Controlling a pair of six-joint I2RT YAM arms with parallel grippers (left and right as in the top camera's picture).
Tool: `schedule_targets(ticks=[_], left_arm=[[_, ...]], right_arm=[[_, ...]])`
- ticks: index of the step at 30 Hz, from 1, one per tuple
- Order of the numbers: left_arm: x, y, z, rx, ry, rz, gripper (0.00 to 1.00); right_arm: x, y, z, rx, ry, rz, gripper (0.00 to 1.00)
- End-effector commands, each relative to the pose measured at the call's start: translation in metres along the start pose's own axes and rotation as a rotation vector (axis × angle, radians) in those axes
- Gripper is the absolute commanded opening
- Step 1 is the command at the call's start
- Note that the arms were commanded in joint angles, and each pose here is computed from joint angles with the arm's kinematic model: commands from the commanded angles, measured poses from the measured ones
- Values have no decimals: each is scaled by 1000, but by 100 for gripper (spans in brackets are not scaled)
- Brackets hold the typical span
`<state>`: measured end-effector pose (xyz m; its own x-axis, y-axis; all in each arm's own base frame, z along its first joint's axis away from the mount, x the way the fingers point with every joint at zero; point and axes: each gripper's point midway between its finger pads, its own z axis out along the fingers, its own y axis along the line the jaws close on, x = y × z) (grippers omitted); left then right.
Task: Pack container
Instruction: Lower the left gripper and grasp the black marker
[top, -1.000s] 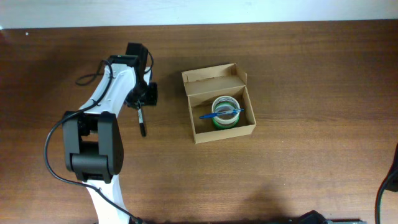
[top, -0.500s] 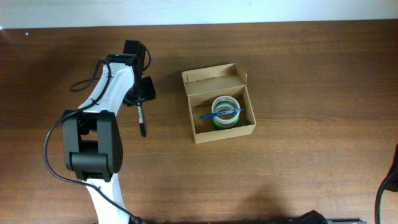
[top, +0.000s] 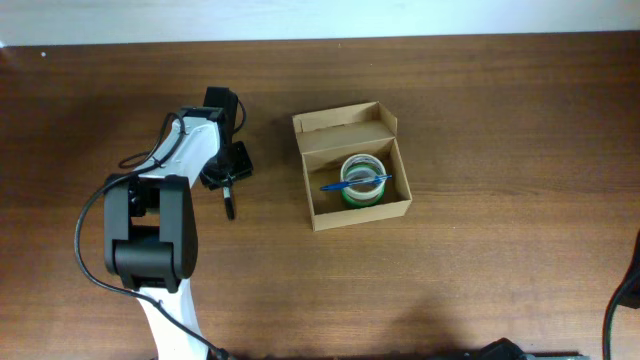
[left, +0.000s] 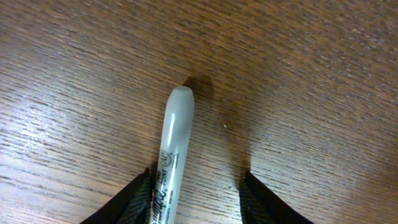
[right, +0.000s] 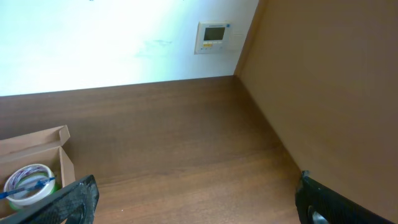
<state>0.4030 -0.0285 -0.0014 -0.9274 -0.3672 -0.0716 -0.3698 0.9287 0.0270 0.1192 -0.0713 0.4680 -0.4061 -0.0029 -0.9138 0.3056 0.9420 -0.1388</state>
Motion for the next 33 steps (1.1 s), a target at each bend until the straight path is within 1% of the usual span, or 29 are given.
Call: schedule_targets(ticks=[1,3,6,12,16,18,22,25,28,31,33], left_arm=[[8,8,13,-26,26,40,44],[10,9,14,-27,30,58,40],[15,11,19,-32,41,66,38],[33,19,37,-47,72,69,39],[50,27,50,-60,105,106,37],[58,31,55,-66,121,113,33],[67,35,61,-73,139,127,13],[68,35,62,-73,140,133,2],[66,34,62,-69,130,135,2],[60,31,59,-59,116,181,2],[51,27,50,-51,101,215,2]], right_arm=[[0,-3,-2,3,-4,4,99],[0,-3,-2,3,-4,4,99],[0,-3,-2,3,-4,4,99],[0,-3,-2,3,-4,4,99],[0,-3,-2,3,-4,4,99],[0,-3,-2,3,-4,4,99],[0,-3,-2,3,-4,4,99],[0,-3,-2,3,-4,4,99],[0,-3,-2,3,-4,4,99],[0,-3,-2,4,-5,4,99],[-1,-2,-2,2,-9,-4,99]])
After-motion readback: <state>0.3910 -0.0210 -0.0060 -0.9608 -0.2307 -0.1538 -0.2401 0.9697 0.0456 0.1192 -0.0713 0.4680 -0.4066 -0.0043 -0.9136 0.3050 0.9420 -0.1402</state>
